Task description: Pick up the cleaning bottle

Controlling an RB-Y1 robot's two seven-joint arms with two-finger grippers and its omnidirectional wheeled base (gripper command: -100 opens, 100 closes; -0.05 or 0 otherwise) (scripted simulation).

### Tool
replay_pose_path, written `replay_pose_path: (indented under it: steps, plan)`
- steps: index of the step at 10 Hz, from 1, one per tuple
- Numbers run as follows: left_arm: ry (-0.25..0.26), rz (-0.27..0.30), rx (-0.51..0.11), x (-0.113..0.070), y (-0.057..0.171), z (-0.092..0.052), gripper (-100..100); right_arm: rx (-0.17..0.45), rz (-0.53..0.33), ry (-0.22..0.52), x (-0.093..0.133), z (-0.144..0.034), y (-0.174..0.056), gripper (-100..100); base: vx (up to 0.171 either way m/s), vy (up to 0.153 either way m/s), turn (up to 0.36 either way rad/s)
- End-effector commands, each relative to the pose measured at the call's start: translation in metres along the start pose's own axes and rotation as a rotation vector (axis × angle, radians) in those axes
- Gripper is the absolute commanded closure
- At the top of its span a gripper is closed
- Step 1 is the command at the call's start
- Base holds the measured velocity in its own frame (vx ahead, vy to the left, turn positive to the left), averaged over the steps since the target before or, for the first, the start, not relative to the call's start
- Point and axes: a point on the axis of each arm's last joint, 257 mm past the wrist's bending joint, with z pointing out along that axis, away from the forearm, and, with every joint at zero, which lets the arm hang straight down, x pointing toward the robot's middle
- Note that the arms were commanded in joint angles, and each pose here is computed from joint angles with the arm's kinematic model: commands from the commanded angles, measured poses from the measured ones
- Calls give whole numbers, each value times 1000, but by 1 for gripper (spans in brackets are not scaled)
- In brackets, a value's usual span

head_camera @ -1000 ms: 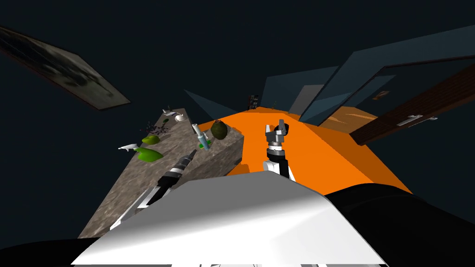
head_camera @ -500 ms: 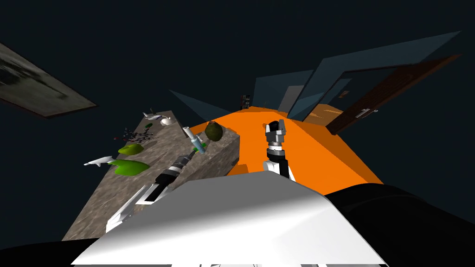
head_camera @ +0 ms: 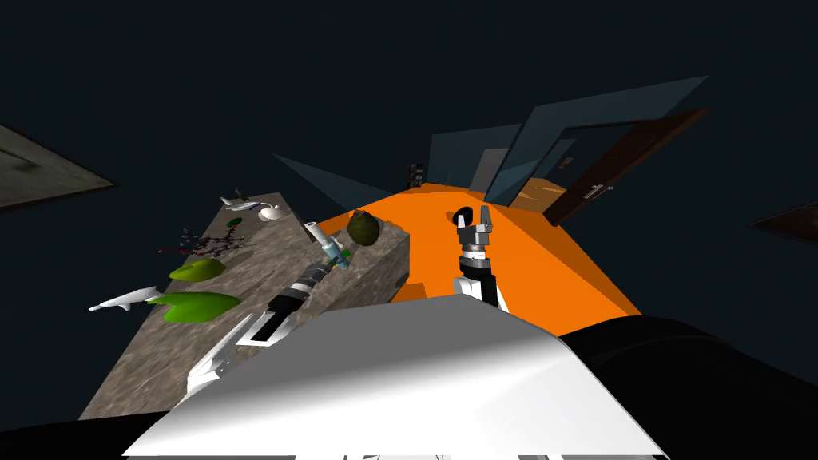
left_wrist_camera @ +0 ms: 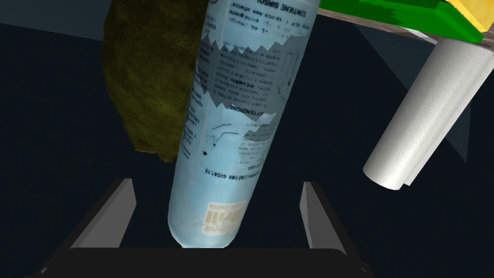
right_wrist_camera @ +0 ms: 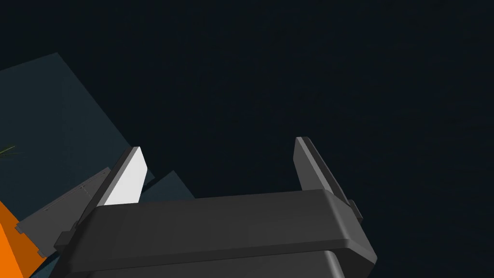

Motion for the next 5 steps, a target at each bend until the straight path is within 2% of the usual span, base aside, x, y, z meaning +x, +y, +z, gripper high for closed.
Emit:
replay_pose_path:
  steps: [1, 3, 4, 5]
  plan:
    - [13, -27, 25, 16, -10, 14, -100, 0, 0, 0, 0, 0, 0, 0, -36, -2, 179]
    - [-2, -24, 23, 10, -4, 26, -100, 0, 0, 0, 0, 0, 0, 0, -33, -6, 68]
    - [22, -49, 47, 29, -16, 35, -100, 0, 0, 0, 0, 0, 0, 0, -42, 1, 184]
    - [9, -46, 48, 23, -13, 44, -100, 0, 0, 0, 0, 0, 0, 0, -43, -5, 120]
